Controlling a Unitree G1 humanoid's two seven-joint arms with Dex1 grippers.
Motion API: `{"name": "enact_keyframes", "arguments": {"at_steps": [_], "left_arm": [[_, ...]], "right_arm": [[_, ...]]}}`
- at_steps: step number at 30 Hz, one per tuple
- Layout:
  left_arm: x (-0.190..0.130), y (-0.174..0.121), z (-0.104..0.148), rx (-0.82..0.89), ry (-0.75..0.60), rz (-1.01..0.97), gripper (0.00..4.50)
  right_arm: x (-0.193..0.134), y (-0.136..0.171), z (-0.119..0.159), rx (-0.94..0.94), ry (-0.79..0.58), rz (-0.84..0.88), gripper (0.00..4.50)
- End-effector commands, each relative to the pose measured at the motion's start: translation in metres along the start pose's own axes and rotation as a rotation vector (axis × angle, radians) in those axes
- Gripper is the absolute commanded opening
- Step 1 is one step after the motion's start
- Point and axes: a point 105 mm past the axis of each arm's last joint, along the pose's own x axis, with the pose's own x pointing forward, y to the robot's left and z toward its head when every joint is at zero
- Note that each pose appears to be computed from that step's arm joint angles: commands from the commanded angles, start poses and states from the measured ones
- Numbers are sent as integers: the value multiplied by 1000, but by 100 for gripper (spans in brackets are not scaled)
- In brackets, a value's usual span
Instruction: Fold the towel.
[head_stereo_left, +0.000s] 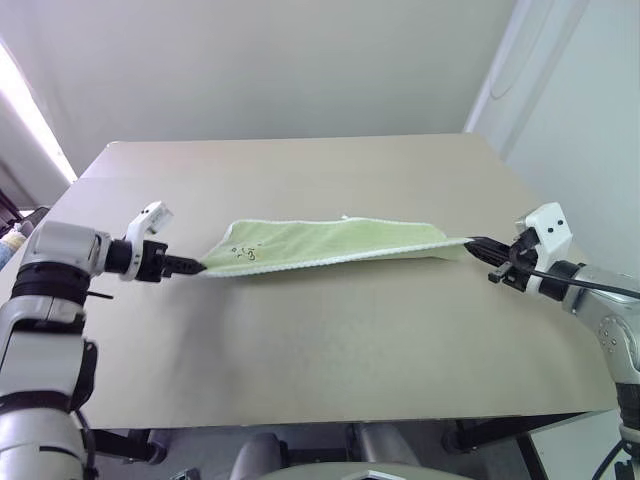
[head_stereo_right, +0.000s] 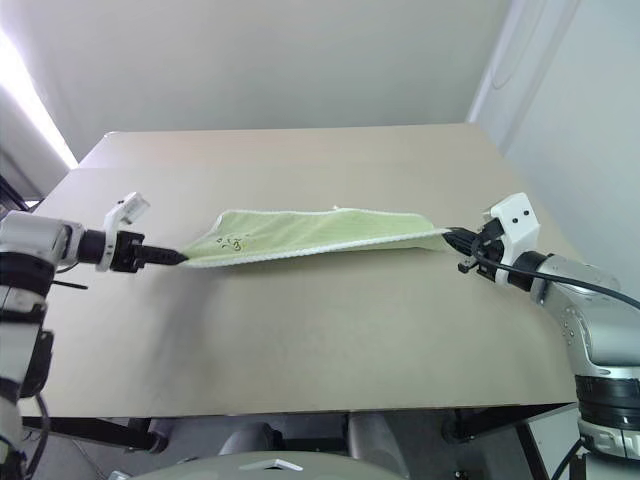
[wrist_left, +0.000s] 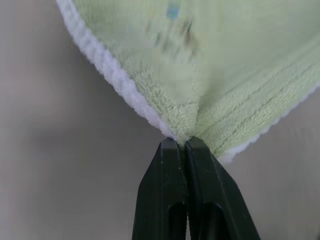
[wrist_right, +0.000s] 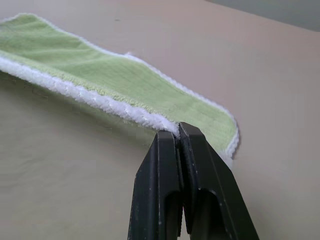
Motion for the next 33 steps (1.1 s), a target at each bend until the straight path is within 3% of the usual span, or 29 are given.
{"name": "enact_keyframes", "arguments": {"at_steps": [1,10,18,22,29,33], "left_arm": [[-16,5,-9,-18,39,82,0],[-15,2,-41,-69,146,81,0],[-25,-5,-57,-36,203,41,0],[-15,0,-50,-31,175,73,0],[-11,-2,-21,-34,85,63,0],[-8,0,-14,-41,75,61,0]], "right_arm": [[-23,-21,12,-42,0,-102,5],[-51,15,-23,-50,182,59,5],[-62,16,-30,-71,239,84,5],[-52,20,-42,-102,286,117,5],[-23,15,-31,-92,220,88,5],[-5,-2,-19,-65,151,-26,5]]}}
